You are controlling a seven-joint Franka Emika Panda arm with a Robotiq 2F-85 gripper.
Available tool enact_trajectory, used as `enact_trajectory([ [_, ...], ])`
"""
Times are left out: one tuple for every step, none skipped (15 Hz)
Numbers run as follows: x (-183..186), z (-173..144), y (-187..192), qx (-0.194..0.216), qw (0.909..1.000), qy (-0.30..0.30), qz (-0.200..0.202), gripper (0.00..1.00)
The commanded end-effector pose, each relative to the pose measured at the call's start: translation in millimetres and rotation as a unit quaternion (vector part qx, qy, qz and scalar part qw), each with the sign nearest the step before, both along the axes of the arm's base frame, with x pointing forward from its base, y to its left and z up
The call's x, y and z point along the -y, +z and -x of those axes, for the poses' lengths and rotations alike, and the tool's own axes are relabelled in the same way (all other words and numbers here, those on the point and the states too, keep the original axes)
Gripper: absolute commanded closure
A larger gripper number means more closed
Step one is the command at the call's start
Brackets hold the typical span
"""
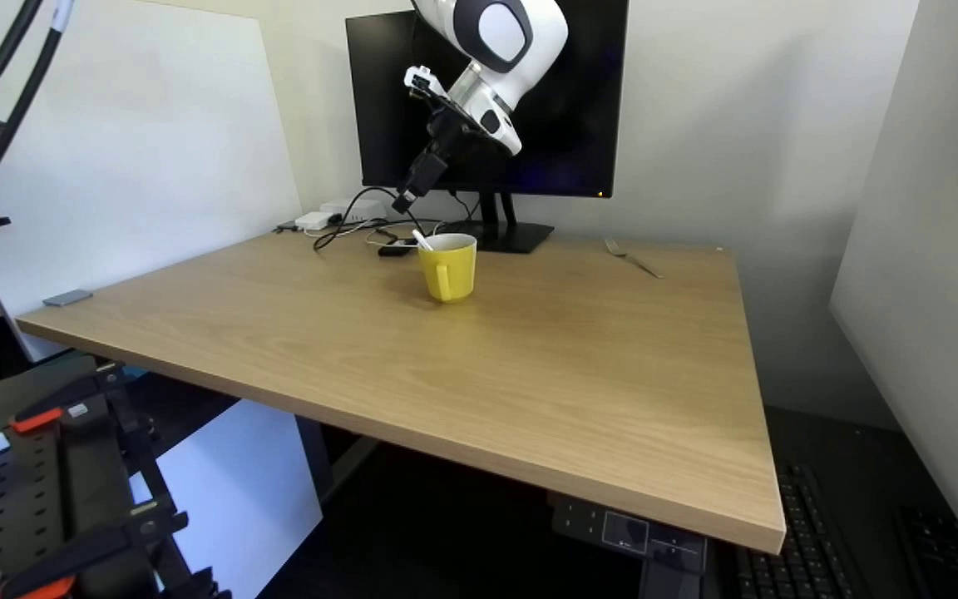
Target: Remove the marker out of the cup and put it on the table
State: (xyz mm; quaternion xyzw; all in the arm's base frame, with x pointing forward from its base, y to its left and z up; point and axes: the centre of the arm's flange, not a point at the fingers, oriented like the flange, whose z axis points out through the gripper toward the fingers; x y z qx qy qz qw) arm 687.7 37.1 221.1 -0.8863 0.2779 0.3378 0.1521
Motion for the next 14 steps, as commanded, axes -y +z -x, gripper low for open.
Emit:
enact_trajectory([
  [0.1, -13.9, -8.7, 0.001, 0.9999, 0.014, -0.003, 0.0],
  [0.3, -15.3, -13.5, 0.001, 0.9999, 0.016, -0.003, 0.0],
  [0.8, -16.1, -17.7, 0.0, 0.9998, 0.018, -0.004, 0.0],
  [1.9, -17.6, -22.4, 0.0, 0.9998, 0.02, -0.002, 0.0],
  [3.2, -18.3, -27.4, -0.001, 0.9998, 0.022, 0.0, 0.0],
  [4.1, -19.6, -30.8, -0.001, 0.9997, 0.023, 0.001, 0.0],
  [5.0, -20.2, -35.5, -0.002, 0.9997, 0.024, 0.003, 0.0],
  [5.7, -21.4, -38.2, -0.002, 0.9997, 0.025, 0.004, 0.0],
  [6.1, -22.0, -42.6, -0.004, 0.9996, 0.027, 0.007, 0.0],
  [6.2, -22.7, -44.8, -0.003, 0.9996, 0.028, 0.007, 0.0],
  [6.1, -22.9, -48.5, -0.005, 0.9995, 0.03, 0.009, 0.0],
  [5.9, -22.6, -51.4, -0.005, 0.9995, 0.031, 0.01, 0.0],
  [5.5, -23.0, -54.0, -0.006, 0.9994, 0.032, 0.011, 0.0],
  [5.4, -23.0, -56.7, -0.007, 0.9994, 0.032, 0.011, 0.0],
])
